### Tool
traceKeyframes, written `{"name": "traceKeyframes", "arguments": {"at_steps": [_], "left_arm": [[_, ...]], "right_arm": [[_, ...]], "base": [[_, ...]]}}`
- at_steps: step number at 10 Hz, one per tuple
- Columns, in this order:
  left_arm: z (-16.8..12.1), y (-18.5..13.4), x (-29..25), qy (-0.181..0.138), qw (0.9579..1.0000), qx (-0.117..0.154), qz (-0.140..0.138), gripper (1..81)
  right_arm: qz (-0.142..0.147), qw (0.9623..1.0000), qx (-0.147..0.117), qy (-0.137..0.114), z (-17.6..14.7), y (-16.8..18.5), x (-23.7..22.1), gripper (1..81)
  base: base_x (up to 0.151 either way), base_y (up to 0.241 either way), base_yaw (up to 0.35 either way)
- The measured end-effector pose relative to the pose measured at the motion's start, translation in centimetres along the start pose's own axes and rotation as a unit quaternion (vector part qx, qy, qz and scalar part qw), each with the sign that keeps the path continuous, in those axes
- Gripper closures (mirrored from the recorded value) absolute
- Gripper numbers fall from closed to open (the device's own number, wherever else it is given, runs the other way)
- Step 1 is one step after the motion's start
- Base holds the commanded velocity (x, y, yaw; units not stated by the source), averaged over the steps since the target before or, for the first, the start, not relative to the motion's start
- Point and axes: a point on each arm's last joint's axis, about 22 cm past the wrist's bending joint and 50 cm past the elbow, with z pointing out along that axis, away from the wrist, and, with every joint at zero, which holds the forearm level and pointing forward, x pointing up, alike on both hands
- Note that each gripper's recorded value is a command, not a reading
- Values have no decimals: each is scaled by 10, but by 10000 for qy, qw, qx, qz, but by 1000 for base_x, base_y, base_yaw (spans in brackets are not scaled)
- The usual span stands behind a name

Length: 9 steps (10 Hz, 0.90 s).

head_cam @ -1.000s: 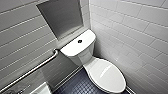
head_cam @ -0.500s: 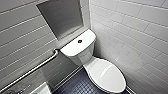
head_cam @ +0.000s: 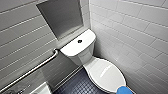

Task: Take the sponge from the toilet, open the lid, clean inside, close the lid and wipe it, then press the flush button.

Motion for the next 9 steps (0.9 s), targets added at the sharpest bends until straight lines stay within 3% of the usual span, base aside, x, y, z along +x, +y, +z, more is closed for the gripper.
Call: {"name": "traceKeyframes", "arguments": {"at_steps": [2,5,9], "left_arm": [[4,7,2,10,10000,-49,13,10],[6,9,3,8,10000,-62,13,10],[14,22,5,9,9999,-141,24,10]], "right_arm": [[-265,9996,24,47,21,-13,57,811],[-193,9994,-233,-154,73,-6,100,811],[-332,9978,-574,-63,121,-32,195,811]], "base": [[0,0,0],[0,0,0],[0,0,0]]}}
